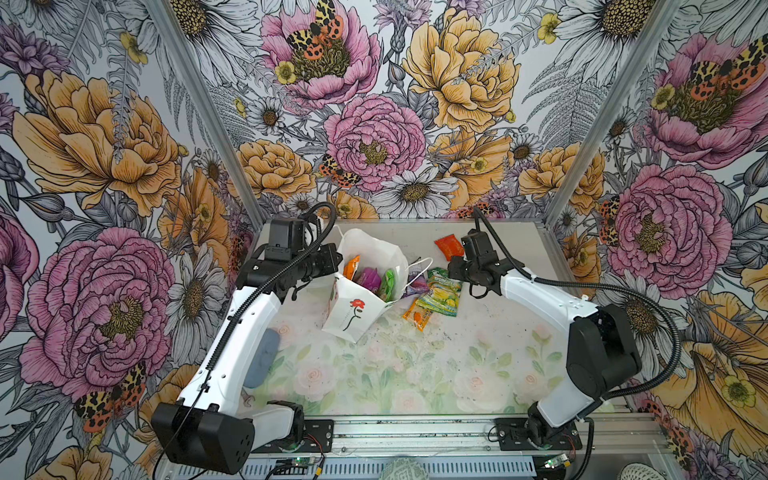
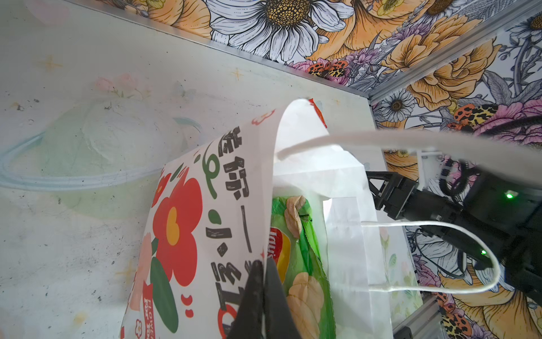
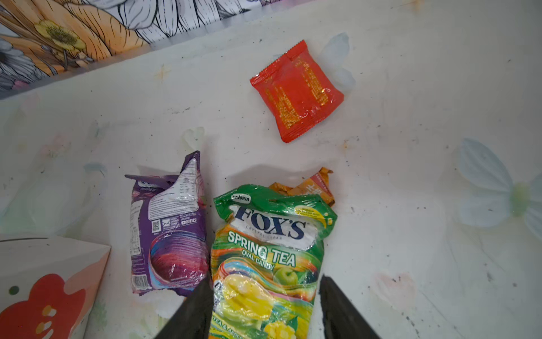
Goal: Place the snacks into the paper bag
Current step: 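Raise the right gripper out of the bag toward the Fox's Spring Tea bag, then lower the right gripper onto the green Fox's Spring Tea candy bag, then close the right gripper on the green bag's top edge and lift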
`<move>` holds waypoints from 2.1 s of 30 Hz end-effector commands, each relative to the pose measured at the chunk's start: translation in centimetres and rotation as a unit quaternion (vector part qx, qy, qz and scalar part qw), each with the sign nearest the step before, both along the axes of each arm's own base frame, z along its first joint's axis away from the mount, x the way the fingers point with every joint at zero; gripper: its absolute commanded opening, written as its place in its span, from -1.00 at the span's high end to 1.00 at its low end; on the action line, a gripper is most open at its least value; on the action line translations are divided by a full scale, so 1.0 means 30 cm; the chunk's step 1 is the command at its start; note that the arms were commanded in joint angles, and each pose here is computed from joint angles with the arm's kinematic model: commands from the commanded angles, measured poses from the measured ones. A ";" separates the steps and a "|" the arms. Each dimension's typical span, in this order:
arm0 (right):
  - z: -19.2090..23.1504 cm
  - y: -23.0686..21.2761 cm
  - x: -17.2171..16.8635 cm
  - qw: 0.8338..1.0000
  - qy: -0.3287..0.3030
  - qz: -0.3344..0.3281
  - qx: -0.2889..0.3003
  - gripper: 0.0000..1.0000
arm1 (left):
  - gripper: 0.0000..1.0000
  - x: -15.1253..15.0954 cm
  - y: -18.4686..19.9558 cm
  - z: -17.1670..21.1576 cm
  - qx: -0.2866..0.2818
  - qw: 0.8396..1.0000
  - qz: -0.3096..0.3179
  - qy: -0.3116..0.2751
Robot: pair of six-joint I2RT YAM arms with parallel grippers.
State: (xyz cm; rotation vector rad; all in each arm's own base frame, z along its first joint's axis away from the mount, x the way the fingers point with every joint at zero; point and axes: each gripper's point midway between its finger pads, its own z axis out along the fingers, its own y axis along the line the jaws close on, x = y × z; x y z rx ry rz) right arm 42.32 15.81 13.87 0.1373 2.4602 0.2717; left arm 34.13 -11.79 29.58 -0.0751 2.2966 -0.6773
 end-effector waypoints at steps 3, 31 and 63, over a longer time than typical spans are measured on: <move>-0.091 0.048 0.067 0.998 0.034 0.048 -0.032 -0.19 | 1.00 0.034 -0.006 0.144 -0.026 0.996 -0.002 -0.083; -0.187 -0.076 -0.239 0.992 0.123 -0.001 0.006 -0.36 | 1.00 0.024 -0.027 0.147 -0.027 0.996 -0.011 -0.085; -0.465 -0.092 -0.244 0.952 0.280 0.081 -0.090 -0.11 | 0.99 0.025 -0.046 0.128 -0.025 0.996 -0.021 -0.077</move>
